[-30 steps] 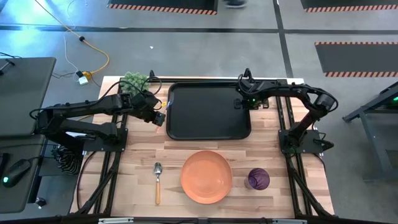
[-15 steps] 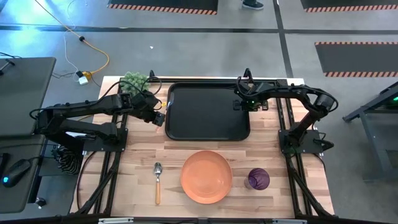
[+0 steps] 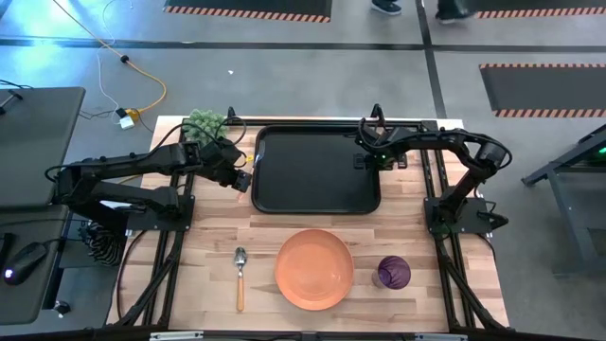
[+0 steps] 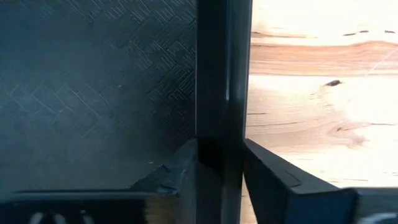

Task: Pick and place plate/cup/fork/spoon on tray
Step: Put the yellow fork on the black serving tray

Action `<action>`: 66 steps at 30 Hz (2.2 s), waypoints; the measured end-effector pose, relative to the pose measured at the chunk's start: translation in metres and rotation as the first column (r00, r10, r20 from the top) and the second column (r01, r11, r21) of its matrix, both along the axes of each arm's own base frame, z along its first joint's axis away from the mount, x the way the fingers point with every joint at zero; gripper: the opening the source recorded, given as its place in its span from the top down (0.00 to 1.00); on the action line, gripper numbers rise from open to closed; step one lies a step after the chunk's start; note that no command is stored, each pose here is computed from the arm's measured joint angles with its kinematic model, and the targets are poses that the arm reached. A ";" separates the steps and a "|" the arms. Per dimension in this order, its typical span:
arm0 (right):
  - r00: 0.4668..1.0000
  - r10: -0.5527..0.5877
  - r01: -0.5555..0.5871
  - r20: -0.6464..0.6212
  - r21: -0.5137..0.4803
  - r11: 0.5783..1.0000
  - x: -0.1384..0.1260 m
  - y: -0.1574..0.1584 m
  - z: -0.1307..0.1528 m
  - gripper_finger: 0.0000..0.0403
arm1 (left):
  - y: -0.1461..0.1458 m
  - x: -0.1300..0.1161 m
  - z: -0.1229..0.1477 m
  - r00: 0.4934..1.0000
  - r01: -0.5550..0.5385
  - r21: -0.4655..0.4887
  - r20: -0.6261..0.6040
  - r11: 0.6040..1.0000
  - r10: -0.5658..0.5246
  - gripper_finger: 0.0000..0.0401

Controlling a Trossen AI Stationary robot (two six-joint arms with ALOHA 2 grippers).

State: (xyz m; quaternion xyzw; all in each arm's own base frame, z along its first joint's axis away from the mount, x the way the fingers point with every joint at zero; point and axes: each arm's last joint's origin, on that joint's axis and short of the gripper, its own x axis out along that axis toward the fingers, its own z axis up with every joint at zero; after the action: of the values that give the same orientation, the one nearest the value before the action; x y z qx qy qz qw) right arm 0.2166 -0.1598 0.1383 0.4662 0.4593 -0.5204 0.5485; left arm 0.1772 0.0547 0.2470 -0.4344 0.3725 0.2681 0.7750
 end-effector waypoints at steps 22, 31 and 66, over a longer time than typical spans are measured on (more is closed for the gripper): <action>1.000 0.019 -0.018 0.013 -0.059 0.998 0.005 -0.005 0.049 0.57 | 0.002 0.000 0.000 0.995 -0.104 -0.010 0.003 0.995 0.104 0.86; 0.988 0.151 -0.151 -0.008 -0.116 0.982 0.016 -0.015 0.090 0.57 | 0.005 0.007 0.006 0.970 -0.213 -0.046 0.106 0.976 0.217 0.86; 0.897 0.429 -0.432 -0.110 -0.426 0.795 0.023 -0.013 0.255 0.57 | 0.049 0.077 -0.010 0.921 -0.389 -0.050 0.000 0.920 0.389 0.86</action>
State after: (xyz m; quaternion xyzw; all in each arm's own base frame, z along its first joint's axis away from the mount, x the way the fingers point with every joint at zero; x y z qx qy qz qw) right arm 0.2393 -0.1728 0.3928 0.2114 0.4257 -0.4739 0.7413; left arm 0.2545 0.1037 0.2375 -0.5199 0.2813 0.4052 0.6974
